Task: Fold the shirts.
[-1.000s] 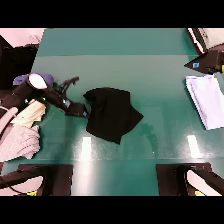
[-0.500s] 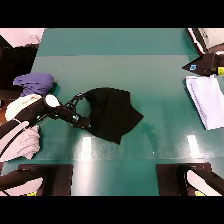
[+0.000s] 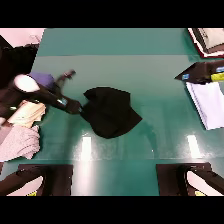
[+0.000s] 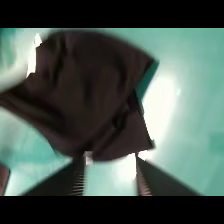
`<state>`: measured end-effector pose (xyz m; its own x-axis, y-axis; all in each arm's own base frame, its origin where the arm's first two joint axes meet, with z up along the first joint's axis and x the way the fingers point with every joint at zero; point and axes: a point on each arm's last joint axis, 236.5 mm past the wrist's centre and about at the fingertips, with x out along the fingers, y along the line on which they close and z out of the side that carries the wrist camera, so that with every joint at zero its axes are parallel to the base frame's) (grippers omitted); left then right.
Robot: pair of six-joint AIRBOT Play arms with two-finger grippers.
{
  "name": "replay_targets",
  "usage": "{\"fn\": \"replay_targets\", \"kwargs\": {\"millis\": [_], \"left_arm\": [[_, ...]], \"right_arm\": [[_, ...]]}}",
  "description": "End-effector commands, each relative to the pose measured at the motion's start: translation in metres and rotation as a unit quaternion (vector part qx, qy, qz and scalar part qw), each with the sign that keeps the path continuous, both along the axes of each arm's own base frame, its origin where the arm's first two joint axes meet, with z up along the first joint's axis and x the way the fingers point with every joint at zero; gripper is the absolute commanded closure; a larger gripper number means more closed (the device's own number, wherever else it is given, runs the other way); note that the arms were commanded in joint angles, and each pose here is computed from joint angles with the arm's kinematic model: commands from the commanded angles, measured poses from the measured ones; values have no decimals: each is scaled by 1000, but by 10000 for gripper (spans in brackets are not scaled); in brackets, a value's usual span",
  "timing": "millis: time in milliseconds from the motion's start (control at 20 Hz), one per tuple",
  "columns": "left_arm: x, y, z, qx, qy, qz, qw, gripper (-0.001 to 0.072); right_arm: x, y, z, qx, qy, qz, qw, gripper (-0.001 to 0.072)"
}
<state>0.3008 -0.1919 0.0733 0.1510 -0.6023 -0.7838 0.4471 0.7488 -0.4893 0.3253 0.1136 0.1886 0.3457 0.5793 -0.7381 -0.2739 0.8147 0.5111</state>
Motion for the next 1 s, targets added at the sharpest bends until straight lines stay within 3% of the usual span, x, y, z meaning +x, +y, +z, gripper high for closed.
{"fn": "replay_targets", "kwargs": {"millis": [0, 250, 500, 950], "left_arm": [[-1, 29, 82, 25, -99, -2, 995, 684], [9, 47, 134, 61, -182, 13, 981, 684], [12, 48, 135, 58, -180, 25, 982, 683], [13, 48, 135, 54, -175, 35, 983, 683]], "right_arm": [[-7, 19, -43, -25, 71, 50, 996, 322], [-6, 69, -174, -11, 175, 56, 983, 324], [-36, 141, -241, 74, 244, 84, 963, 327], [38, 168, -250, 46, 98, 13, 994, 331]]}}
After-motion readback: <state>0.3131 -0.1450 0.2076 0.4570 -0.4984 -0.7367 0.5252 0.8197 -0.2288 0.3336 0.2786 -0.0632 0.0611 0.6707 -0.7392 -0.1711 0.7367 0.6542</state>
